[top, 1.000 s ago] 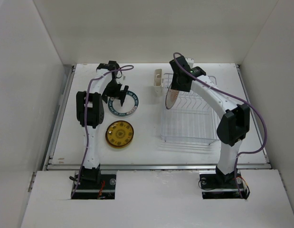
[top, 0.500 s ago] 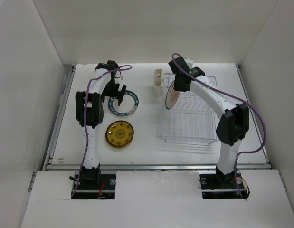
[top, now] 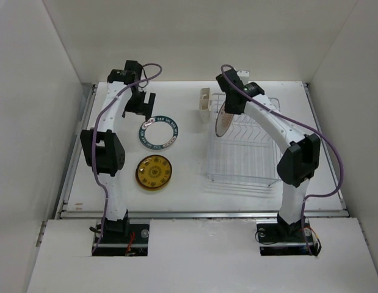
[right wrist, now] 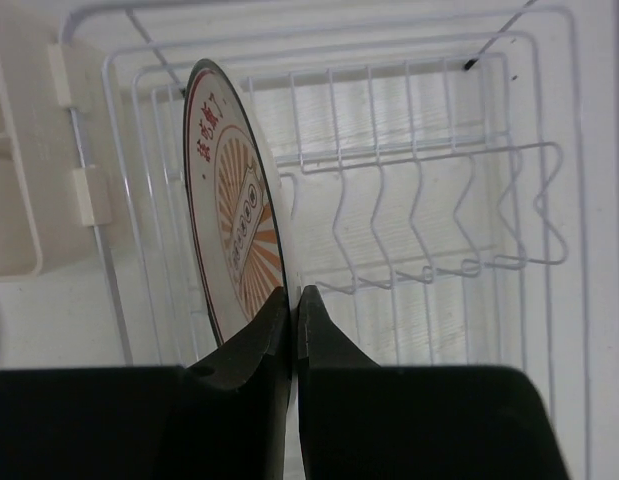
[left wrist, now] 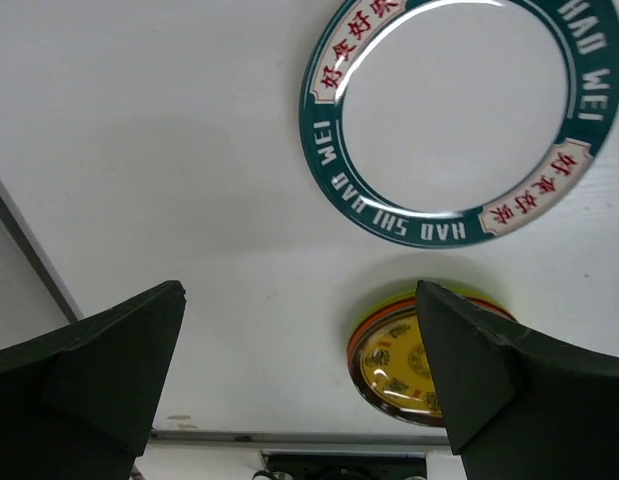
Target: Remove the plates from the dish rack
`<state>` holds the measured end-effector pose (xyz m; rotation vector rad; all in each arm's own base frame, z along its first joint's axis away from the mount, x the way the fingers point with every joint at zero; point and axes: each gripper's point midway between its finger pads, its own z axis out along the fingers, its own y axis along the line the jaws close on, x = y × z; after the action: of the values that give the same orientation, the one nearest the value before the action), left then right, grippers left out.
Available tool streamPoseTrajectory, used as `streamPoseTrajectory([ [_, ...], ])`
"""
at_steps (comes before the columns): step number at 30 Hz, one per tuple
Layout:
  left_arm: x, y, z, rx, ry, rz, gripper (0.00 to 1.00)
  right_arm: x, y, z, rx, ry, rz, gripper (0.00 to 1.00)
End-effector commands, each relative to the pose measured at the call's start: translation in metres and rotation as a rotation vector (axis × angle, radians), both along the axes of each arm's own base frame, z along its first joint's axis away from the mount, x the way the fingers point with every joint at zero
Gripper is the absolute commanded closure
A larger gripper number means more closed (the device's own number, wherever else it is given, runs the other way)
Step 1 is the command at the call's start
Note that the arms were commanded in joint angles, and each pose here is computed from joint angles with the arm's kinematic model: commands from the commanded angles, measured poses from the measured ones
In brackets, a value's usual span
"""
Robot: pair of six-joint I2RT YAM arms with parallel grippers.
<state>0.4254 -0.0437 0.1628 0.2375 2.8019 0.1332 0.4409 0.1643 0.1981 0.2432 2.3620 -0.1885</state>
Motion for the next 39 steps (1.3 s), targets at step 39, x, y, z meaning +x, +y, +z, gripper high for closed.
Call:
streamPoseTrajectory([
  [39, -0.034, -0.064, 0.021, -0.622, 0.022, -0.238, 0.32, -0.030, 0.229, 0.075, 0.795, -0.179, 0.990, 1.00],
])
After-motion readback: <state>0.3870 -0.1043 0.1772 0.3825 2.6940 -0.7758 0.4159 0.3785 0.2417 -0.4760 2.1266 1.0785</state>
